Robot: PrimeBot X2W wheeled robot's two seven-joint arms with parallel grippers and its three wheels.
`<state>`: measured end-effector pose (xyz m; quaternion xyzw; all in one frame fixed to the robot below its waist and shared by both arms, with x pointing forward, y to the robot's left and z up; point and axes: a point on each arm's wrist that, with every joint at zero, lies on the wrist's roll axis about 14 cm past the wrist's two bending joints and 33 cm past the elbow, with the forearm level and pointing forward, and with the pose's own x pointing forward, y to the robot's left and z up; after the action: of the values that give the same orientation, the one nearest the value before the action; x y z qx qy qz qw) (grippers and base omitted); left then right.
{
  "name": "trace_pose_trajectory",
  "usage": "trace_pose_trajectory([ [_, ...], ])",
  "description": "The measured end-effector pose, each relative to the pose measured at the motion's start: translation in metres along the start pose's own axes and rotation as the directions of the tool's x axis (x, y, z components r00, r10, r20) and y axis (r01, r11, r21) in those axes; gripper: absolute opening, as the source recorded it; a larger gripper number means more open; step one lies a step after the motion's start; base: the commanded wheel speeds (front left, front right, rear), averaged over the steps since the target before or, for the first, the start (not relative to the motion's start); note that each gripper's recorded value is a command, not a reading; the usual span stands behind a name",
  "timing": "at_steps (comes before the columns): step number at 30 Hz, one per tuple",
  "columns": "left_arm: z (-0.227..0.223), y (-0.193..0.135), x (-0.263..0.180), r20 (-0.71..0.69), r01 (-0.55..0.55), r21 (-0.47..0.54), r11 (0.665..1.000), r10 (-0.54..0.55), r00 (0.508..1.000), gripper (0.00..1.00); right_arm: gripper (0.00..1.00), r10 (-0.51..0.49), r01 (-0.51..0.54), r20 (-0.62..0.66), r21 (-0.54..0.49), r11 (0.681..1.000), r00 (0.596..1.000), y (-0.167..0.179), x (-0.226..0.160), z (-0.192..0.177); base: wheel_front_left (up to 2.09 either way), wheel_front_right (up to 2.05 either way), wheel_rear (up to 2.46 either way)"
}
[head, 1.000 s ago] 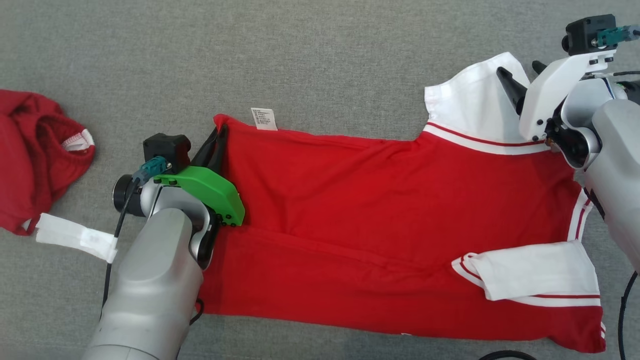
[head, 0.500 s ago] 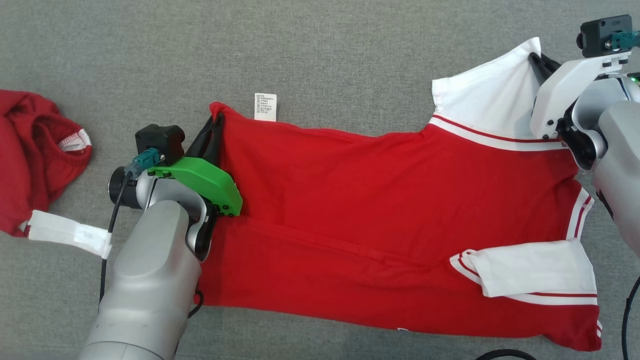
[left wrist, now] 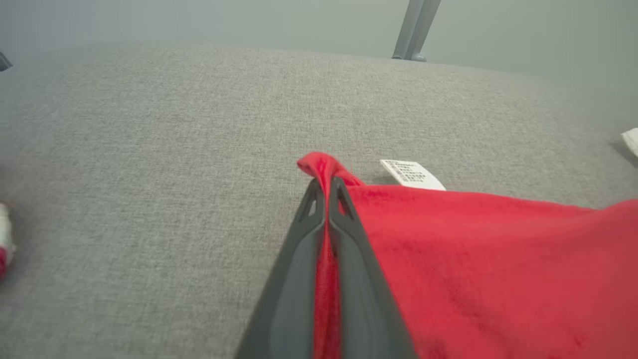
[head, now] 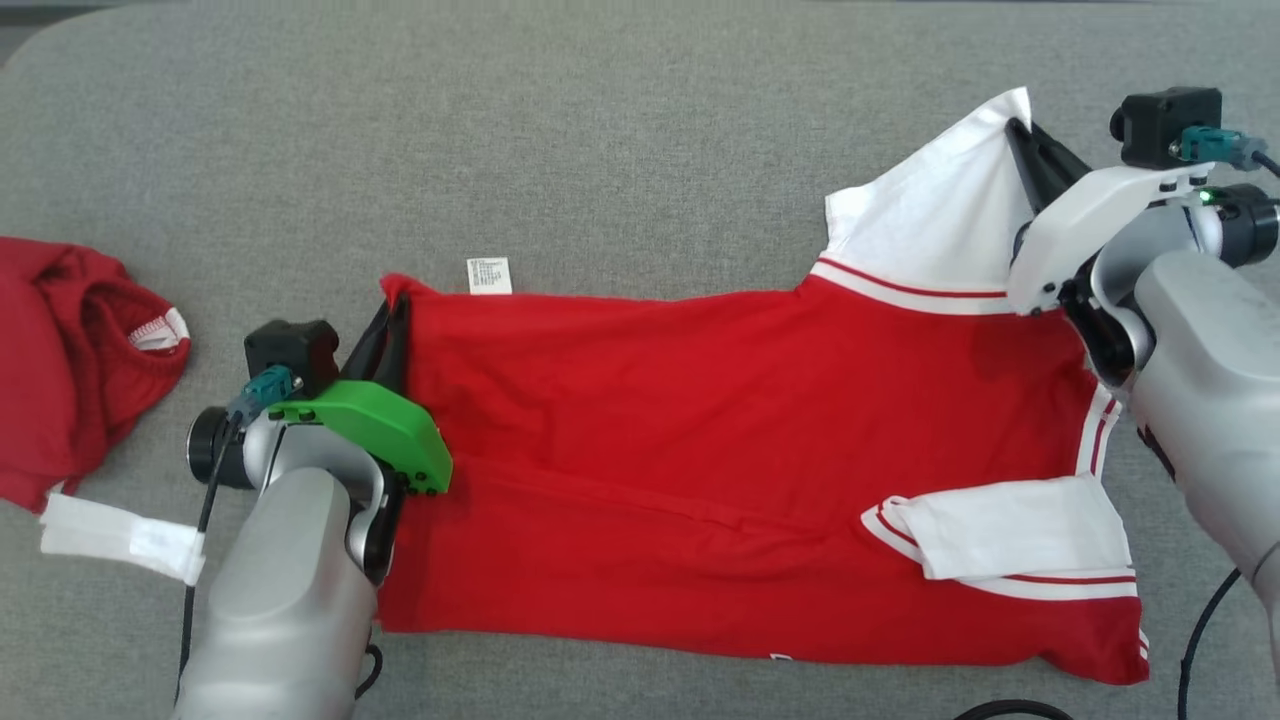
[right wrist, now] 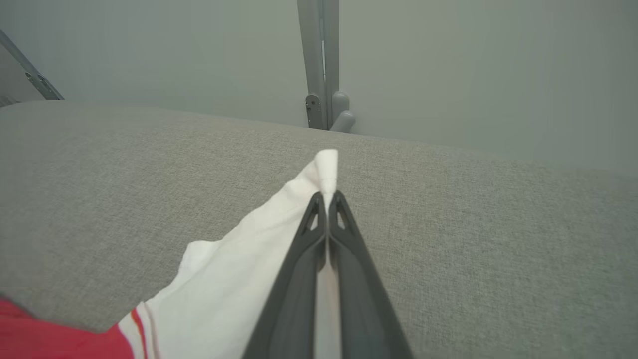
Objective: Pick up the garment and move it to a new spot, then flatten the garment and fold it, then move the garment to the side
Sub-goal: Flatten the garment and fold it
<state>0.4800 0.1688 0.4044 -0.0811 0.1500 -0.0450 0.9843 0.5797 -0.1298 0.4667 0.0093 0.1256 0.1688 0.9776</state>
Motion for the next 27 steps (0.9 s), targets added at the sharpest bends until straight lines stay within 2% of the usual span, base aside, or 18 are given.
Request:
trace_pose_trajectory([
  [14,0.013,-0.012,-0.047,0.092,0.014,-0.021,1.0,-0.012,0.996,0.0,0.0,0.039,-0.048,0.101,0.09,0.995,0.994,0.014,-0.079,0.005,0.0,0.0,0.0],
  [27,-0.006,-0.011,-0.077,0.081,-0.004,-0.058,0.998,0.009,0.997,0.0,0.0,-0.044,0.011,0.124,0.256,0.967,0.991,0.014,-0.156,-0.033,0.0,0.0,0.0],
])
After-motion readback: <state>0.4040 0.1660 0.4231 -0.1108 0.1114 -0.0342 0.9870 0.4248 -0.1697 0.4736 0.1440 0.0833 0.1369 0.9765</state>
